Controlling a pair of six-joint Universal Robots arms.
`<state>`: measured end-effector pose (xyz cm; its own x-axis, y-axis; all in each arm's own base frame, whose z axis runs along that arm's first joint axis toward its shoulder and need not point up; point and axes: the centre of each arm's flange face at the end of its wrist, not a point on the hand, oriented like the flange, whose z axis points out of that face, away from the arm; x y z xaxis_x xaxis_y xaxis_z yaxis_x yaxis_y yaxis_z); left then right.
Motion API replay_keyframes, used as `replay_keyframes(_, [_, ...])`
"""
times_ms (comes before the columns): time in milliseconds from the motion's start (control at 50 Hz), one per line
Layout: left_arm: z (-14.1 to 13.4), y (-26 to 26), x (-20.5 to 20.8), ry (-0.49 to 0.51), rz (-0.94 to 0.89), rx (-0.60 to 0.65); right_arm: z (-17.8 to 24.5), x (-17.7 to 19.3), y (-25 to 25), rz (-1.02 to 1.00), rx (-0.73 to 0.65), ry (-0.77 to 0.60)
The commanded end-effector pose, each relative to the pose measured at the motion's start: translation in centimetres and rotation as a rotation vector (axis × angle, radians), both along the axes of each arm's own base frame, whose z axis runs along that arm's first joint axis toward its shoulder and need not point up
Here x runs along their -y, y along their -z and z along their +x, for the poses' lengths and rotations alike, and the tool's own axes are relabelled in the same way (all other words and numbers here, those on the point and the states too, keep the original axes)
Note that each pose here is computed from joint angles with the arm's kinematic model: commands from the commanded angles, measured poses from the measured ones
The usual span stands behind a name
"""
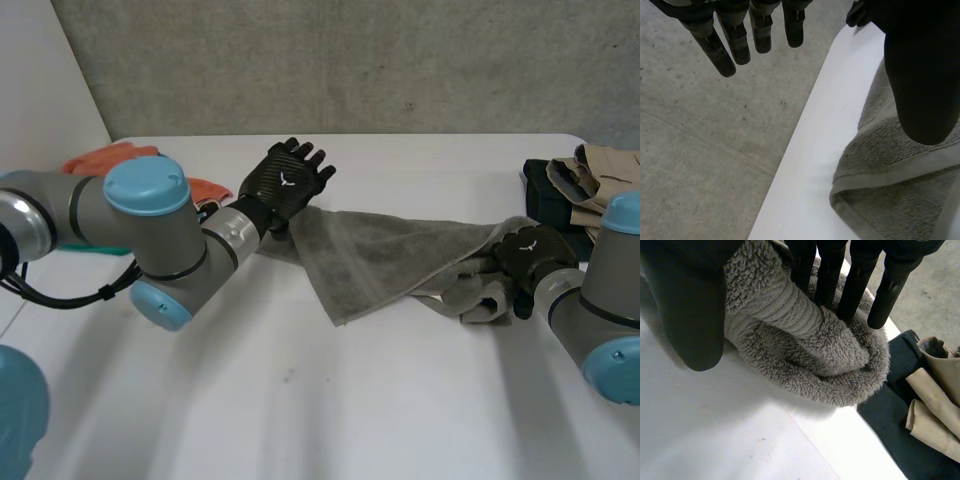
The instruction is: Fold the laundry.
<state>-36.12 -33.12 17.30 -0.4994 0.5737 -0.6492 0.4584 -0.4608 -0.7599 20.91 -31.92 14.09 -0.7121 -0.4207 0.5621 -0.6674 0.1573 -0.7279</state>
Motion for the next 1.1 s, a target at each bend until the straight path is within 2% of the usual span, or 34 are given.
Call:
replay_keyframes(20, [0.1, -1.1, -3.8, 0.042, 0.126, 0.01, -0.4, 0.3, -0.1, 0.001, 0.0, 0.008])
replay_keyframes(220, [-2.5, -1.2, -9.2, 0.106, 0.43, -0.031, 0.1, -0.4, 0.3, 0.036, -0.013, -0.008])
replay_keyframes(300, [-3.7, 0.0, -10.7, 0.121, 0.497, 0.015, 0.3, -0.7, 0.6, 0.044, -0.017, -0.017])
replay_keyframes(380, [-4.3, 1.2, -11.1, 0.095, 0.527, 0.06, 0.4, -0.9, 0.9, 0.053, -0.022, -0.024])
replay_keyframes(620, [-4.8, 3.5, -10.4, -0.022, 0.469, 0.147, 0.6, -1.2, 1.2, 0.06, -0.043, -0.045])
replay_keyframes(820, [-5.6, 4.3, -9.6, -0.03, 0.405, 0.134, 0.9, -1.6, 1.3, 0.063, -0.047, -0.056])
replay_keyframes(1100, [-5.9, 5.0, -8.8, -0.03, 0.348, 0.192, 1.3, -2.2, 1.7, 0.068, -0.071, -0.082])
